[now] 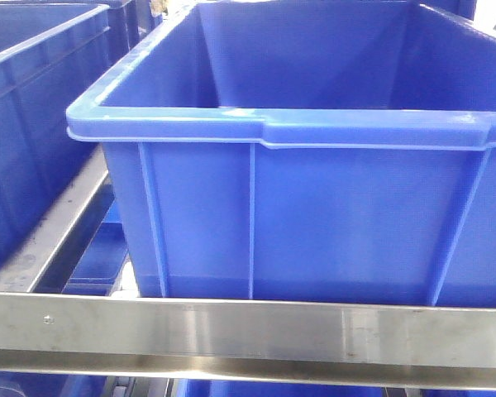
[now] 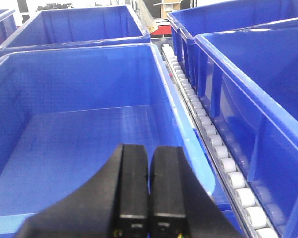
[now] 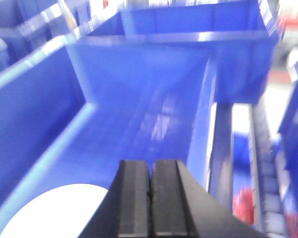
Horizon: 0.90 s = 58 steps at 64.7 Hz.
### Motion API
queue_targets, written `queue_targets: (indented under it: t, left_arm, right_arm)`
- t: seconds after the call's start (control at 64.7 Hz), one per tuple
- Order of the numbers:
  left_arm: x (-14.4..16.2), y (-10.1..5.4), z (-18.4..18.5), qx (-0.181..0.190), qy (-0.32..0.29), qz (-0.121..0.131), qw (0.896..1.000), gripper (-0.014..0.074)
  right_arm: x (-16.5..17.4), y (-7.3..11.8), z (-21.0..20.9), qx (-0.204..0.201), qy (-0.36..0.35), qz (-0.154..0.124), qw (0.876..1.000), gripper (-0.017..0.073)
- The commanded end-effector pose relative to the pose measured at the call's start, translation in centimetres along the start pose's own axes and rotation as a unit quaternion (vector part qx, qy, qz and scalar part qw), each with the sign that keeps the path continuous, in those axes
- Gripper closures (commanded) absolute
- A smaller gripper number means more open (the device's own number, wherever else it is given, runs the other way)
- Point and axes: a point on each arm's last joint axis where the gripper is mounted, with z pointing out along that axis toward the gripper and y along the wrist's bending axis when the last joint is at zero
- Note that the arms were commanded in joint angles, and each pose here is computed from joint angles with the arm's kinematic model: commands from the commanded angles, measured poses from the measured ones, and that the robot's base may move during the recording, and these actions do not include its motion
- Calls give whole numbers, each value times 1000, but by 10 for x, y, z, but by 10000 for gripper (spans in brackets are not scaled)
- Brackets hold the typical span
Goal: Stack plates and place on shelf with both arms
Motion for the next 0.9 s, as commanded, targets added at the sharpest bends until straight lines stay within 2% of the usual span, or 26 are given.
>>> queue_targets:
  t: [0.0, 0.186, 0.464, 0.588, 0.742, 0.881]
  left_arm:
    - [-18, 2, -1, -6, -56, -8, 998, 512]
    - [-18, 2, -1, -6, -56, -8, 998, 512]
    - [-18, 2, -1, -6, -56, -8, 998, 512]
    - [-18, 2, -1, -6, -56, -8, 998, 512]
    - [-18, 2, -1, -6, -56, -8, 998, 512]
    - [-18, 2, -1, -6, -56, -8, 998, 512]
  right_arm:
    - [-10, 0, -17, 1, -64, -11, 998, 503]
    - [-3, 0, -41, 0, -77, -11, 997, 503]
    - [8, -1, -45, 1, -54, -11, 998, 503]
    - [26, -6, -50, 33, -57, -9, 998, 503]
    - [51, -15, -59, 99, -82, 1, 992, 503]
    - [73, -16, -63, 106, -80, 19, 991, 503]
